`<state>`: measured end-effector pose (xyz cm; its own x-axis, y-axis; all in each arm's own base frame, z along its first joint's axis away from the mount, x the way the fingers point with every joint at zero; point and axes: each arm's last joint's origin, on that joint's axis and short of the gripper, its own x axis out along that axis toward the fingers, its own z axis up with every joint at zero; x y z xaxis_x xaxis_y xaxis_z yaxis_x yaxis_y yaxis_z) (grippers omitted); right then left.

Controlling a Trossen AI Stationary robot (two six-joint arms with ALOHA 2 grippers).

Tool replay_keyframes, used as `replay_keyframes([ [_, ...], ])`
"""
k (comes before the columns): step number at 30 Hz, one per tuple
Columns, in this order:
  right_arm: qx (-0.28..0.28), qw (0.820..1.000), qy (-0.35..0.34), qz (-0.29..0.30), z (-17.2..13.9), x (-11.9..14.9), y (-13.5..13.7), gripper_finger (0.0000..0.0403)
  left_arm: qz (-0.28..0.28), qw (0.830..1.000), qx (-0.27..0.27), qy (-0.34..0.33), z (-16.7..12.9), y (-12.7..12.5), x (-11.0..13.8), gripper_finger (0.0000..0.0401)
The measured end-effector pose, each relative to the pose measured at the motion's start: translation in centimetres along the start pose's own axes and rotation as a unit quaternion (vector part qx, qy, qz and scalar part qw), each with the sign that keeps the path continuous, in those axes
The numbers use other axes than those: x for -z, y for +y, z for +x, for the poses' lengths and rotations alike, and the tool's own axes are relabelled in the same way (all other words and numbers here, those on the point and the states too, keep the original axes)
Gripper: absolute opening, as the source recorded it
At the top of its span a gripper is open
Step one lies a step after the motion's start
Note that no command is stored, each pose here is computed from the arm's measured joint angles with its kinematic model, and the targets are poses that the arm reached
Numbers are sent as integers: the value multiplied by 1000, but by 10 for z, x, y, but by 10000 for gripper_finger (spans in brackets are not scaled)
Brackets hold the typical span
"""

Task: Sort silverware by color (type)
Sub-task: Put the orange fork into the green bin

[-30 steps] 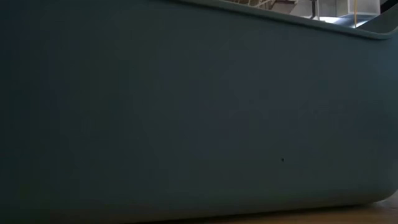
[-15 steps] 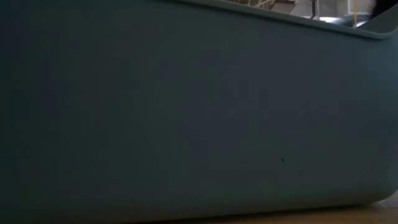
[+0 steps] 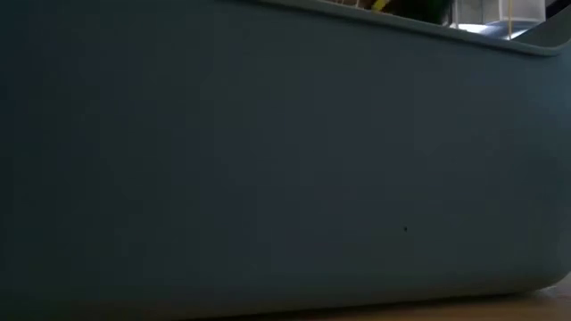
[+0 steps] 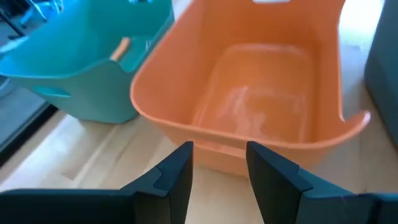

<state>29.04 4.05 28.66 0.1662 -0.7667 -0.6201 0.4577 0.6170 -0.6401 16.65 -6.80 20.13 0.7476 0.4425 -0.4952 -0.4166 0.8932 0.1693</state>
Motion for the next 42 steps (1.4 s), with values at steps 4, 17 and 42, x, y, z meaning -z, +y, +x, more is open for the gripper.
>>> replay_keyframes([
  [4,1,1000,-15,-16,39,-30,-21,0,14,1000,-4,-14,1,0,-4,144],
  [17,-184,957,-222,37,118,-100,-84,0,22,999,33,11,5,1,-4,144],
  [42,-220,969,-91,64,180,-90,-63,94,16,998,50,33,5,1,-1,144],
])
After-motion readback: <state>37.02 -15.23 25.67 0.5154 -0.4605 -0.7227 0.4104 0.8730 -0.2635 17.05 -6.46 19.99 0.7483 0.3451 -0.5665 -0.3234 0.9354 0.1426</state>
